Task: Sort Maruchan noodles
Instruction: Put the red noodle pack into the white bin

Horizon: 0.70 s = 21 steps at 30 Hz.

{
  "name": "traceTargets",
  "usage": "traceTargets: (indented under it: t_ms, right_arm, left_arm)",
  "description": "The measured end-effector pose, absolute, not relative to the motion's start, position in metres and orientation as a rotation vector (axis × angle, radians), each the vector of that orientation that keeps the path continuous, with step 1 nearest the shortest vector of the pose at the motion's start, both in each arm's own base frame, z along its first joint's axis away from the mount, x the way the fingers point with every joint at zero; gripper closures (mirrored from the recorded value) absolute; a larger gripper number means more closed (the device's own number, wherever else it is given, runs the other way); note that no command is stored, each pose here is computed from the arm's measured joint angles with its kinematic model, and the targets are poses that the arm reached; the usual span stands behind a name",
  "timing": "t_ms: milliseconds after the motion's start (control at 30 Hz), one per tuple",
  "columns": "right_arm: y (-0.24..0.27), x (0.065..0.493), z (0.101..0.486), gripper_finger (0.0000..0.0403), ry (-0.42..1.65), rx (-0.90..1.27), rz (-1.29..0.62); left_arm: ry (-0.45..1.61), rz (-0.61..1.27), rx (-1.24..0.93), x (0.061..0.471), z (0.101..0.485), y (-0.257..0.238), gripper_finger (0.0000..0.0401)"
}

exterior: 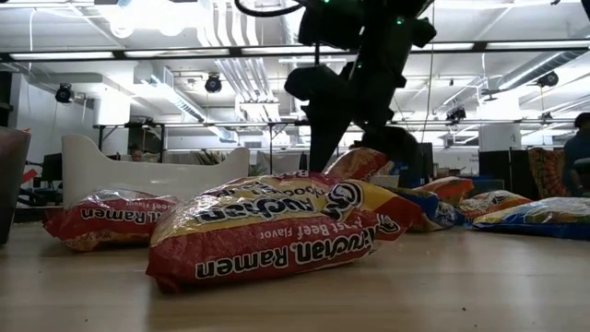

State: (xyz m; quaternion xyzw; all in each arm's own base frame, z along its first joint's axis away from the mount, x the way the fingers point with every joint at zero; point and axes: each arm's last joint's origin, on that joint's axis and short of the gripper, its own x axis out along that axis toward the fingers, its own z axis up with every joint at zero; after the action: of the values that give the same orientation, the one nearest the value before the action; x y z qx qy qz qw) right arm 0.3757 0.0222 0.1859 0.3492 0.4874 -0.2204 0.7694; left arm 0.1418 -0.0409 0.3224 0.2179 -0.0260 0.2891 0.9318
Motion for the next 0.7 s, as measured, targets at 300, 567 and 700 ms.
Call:
traceTargets:
  t_ms: [300,567,700]
  right_arm:
    - [0.022,0.381,0.186,0.0361,1.045,0.716,-0.44]
    - [0.022,0.379,0.225,0.0393,0.973,0.703,-0.388]
    - [0.021,0.378,0.249,0.0394,0.944,0.662,-0.396]
  left_arm:
    - [-0.053,0.591,0.446,0.142,0.322,-0.041,0.0401]
    - [-0.054,0.591,0.446,0.142,0.322,-0.041,0.0401]
    - [-0.054,0.591,0.445,0.142,0.322,-0.041,0.0401]
